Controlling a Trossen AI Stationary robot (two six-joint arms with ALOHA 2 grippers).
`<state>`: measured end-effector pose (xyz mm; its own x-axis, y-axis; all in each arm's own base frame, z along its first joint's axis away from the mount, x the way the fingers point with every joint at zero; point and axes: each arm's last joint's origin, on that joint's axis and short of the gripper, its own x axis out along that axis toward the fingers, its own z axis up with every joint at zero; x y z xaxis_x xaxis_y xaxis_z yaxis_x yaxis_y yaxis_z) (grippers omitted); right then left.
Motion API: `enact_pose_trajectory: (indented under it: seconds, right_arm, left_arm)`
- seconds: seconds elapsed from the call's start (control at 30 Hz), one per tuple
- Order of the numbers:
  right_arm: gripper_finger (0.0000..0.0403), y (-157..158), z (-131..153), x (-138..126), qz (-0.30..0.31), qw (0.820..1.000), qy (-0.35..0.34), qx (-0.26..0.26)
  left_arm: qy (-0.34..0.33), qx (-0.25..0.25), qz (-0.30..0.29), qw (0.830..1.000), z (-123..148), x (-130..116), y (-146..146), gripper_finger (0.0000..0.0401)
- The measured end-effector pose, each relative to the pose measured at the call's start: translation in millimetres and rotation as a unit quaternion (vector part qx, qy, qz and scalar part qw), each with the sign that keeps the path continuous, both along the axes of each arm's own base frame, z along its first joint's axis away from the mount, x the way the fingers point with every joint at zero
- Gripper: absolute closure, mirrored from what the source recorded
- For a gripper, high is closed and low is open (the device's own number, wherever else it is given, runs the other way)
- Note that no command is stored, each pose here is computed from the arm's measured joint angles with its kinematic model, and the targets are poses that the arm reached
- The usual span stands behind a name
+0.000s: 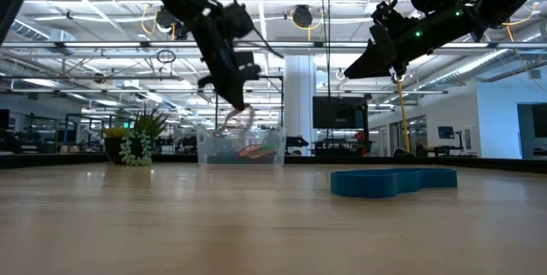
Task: Pick and place rubber bands into bin
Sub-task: Put the brown rubber band into the transparent bin, then put the dark blue rubber band into the transparent bin
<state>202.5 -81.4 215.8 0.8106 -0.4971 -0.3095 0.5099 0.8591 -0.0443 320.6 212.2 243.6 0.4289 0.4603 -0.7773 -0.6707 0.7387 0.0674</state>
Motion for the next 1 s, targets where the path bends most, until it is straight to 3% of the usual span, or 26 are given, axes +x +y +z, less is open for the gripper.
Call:
enact_pose_trajectory:
  seconds: [0.3,0.43,0.7,1.0]
  right_arm:
    - [0.0287,0,0,0,-0.001,1.000,-0.001,0.001]
    - [0.0287,0,0,0,0.000,1.000,0.000,0.001]
    - [0.0287,0,0,0,0.000,1.000,0.000,0.001]
    - [0.0287,0,-1,0,0.000,1.000,0.005,0.003]
  left_arm:
    - [0.053,-0.034,-0.004,0.998,-47,14,6,0.0388]
    - [0.045,-0.041,-0.010,0.998,-48,15,5,0.0394]
    - [0.030,-0.041,-0.003,0.999,-45,18,3,0.0349]
    - [0.034,-0.033,-0.022,0.999,-44,23,-5,0.0346]
